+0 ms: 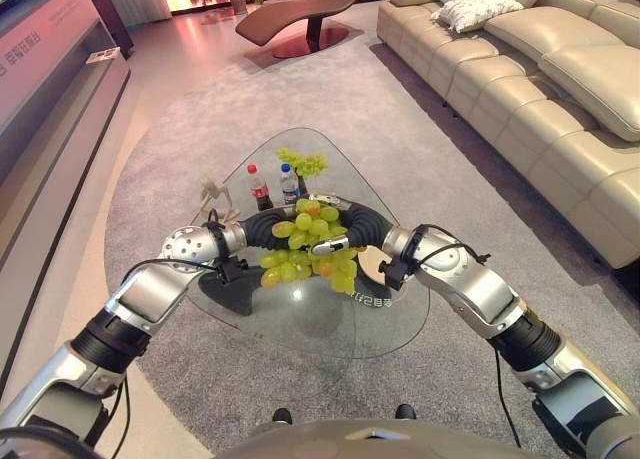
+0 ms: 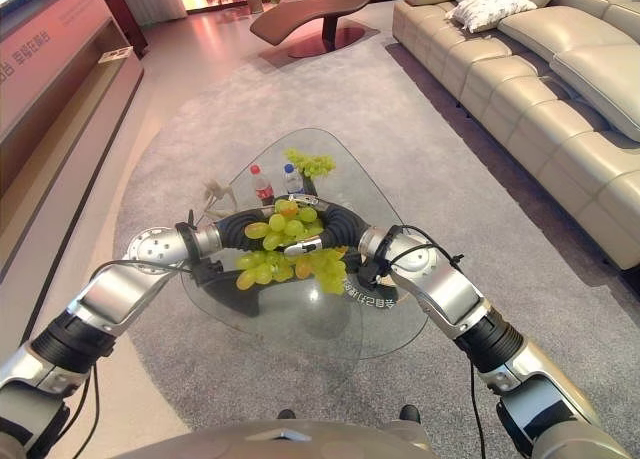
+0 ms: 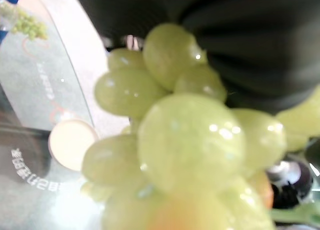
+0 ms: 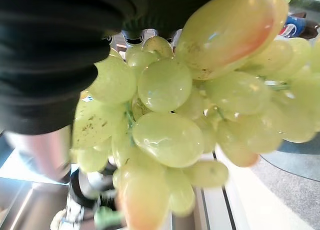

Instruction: Pick up fruits into the plate

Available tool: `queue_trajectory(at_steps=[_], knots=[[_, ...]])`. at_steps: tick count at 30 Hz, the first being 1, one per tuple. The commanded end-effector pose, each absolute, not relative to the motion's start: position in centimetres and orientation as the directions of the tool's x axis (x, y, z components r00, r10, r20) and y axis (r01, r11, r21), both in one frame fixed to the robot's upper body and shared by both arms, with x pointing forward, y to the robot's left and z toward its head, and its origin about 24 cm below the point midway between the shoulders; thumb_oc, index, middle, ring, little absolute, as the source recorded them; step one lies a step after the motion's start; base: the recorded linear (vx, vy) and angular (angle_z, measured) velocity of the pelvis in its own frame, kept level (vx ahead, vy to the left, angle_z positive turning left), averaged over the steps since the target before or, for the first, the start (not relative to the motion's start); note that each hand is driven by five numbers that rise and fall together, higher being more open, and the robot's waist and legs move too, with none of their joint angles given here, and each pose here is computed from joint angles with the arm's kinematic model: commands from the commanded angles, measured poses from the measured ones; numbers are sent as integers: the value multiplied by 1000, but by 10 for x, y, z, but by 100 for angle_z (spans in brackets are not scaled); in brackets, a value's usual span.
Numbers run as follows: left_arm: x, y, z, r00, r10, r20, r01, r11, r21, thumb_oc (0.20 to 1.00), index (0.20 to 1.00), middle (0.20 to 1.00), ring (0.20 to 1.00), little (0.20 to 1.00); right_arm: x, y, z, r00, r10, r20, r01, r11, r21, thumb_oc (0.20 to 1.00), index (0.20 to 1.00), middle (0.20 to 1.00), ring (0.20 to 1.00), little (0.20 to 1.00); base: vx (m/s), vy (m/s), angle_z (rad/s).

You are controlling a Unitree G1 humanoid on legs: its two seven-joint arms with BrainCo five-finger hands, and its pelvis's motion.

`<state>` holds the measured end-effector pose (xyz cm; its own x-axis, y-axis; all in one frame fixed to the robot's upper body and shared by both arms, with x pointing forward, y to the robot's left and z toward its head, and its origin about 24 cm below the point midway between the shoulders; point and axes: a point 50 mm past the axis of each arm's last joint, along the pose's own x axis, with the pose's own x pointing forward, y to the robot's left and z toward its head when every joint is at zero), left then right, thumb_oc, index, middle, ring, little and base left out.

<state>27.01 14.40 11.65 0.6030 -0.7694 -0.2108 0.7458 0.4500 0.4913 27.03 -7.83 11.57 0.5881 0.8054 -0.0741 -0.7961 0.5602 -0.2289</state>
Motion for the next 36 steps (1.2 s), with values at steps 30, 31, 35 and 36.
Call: queue_trajectory(at_steps=[30,31,35,36], knots=[[293,141,170,780,-580,234,545,814,200,200,200,200,200,200,253,-48,125,457,888,46,-869,457,-191,1000,1000,1000,1000,1000,0,0,0],[293,141,171,780,-580,234,544,814,202,200,200,200,200,200,252,-48,127,457,888,61,-865,459,-202,1000,1000,1000,1000,1000,0,0,0],[294,140,171,782,-577,236,540,816,206,200,200,200,200,200,253,-46,141,453,881,133,-836,472,-281,1000,1000,1000,1000,1000,0,0,0],[294,140,171,783,-576,236,540,817,205,200,200,200,200,200,252,-46,144,452,879,153,-827,477,-296,1000,1000,1000,1000,1000,0,0,0]])
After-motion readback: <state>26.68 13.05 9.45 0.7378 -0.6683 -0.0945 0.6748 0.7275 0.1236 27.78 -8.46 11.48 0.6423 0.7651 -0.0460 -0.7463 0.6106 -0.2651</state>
